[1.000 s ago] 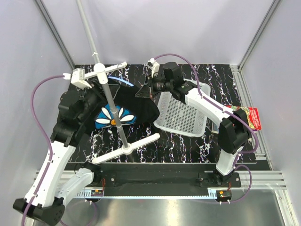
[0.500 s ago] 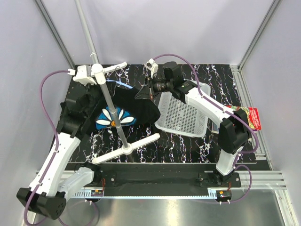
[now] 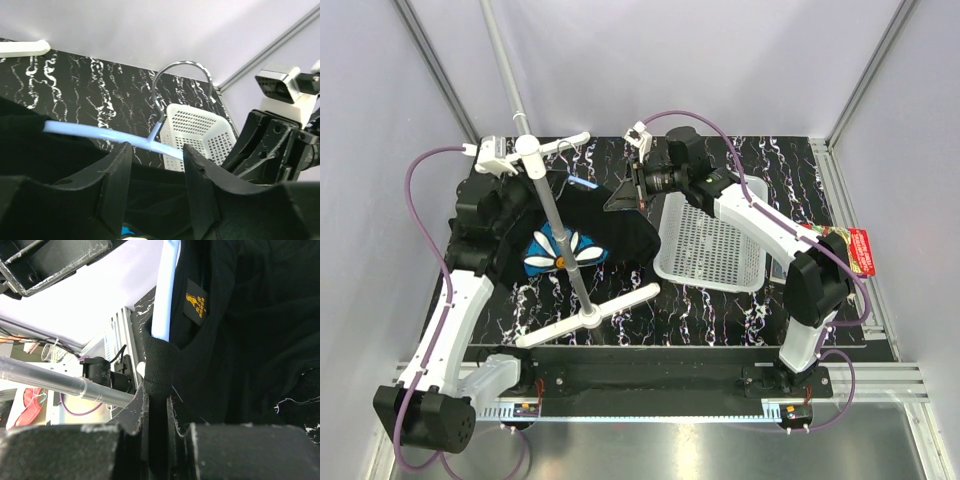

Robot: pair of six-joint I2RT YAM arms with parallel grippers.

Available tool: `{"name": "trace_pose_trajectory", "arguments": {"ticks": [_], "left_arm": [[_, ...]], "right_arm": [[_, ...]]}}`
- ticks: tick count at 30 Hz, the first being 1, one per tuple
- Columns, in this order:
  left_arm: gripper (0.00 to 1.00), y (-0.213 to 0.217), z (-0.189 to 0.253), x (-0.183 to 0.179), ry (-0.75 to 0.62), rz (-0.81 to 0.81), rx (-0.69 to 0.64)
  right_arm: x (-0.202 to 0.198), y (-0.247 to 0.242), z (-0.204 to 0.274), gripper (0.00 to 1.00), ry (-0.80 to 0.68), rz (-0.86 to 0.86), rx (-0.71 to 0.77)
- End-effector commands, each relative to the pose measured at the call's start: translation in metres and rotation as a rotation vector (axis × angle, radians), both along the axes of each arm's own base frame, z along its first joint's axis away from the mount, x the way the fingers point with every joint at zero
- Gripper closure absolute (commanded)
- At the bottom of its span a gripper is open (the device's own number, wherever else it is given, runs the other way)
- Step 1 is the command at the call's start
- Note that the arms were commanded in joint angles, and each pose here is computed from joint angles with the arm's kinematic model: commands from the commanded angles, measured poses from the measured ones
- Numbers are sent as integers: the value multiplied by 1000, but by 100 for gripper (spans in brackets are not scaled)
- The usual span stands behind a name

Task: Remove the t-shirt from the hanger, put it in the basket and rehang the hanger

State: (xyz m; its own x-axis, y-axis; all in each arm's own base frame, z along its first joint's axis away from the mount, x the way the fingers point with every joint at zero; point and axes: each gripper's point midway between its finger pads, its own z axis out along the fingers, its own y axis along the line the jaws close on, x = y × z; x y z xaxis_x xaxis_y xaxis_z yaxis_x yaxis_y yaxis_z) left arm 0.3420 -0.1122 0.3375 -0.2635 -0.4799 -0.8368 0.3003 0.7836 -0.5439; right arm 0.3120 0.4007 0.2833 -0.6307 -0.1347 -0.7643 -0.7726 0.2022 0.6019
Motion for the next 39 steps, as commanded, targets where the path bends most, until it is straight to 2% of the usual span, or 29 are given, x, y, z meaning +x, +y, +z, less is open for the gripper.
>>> {"name": "trace_pose_trajectory", "arguments": {"ticks": [1,8,10,12,13,16,20,22,23,24,25,27,29,30,32,33,37,39], "left_arm": [[50,-9,29,0,-100,-56,-8],[50,-11,15,17,-68,-31,53],[54,-8,14,21,-68,-4,68],[65,-8,16,22,-74,-6,71],[67,-9,17,23,-76,-7,74],[67,-6,14,24,-71,9,83],[63,-9,12,21,-79,1,94],[71,-14,14,19,-87,-18,99],[86,-15,12,19,-84,-20,103],[95,-15,12,18,-83,-23,101],[100,-14,13,18,-77,-12,96],[100,-6,19,19,-87,38,90],[100,4,21,14,-52,96,78],[100,13,24,15,-49,150,74],[100,22,33,9,-42,197,59],[100,29,37,8,-41,240,54],[100,46,44,-5,-26,327,35],[100,56,50,-13,-32,374,24]], "right_arm": [[-15,10,45,100,-86,85,96],[-29,14,55,100,-99,115,108],[-34,14,57,100,-96,125,110],[-39,14,59,100,-98,135,111],[-40,13,60,100,-107,139,112],[-44,13,62,100,-112,142,111],[-49,15,64,100,-113,156,111],[-50,16,64,100,-114,150,105],[-50,16,63,100,-114,147,102],[-51,16,64,100,-115,147,103],[-50,16,64,100,-114,139,101],[-47,15,63,98,-98,108,86],[-44,13,60,83,-83,72,68],[-44,11,54,66,-60,52,48],[-41,5,44,55,-49,3,14],[-41,2,39,36,-50,-9,0],[-39,-16,25,14,-91,-107,-51],[-40,-22,14,11,-88,-126,-77]]}}
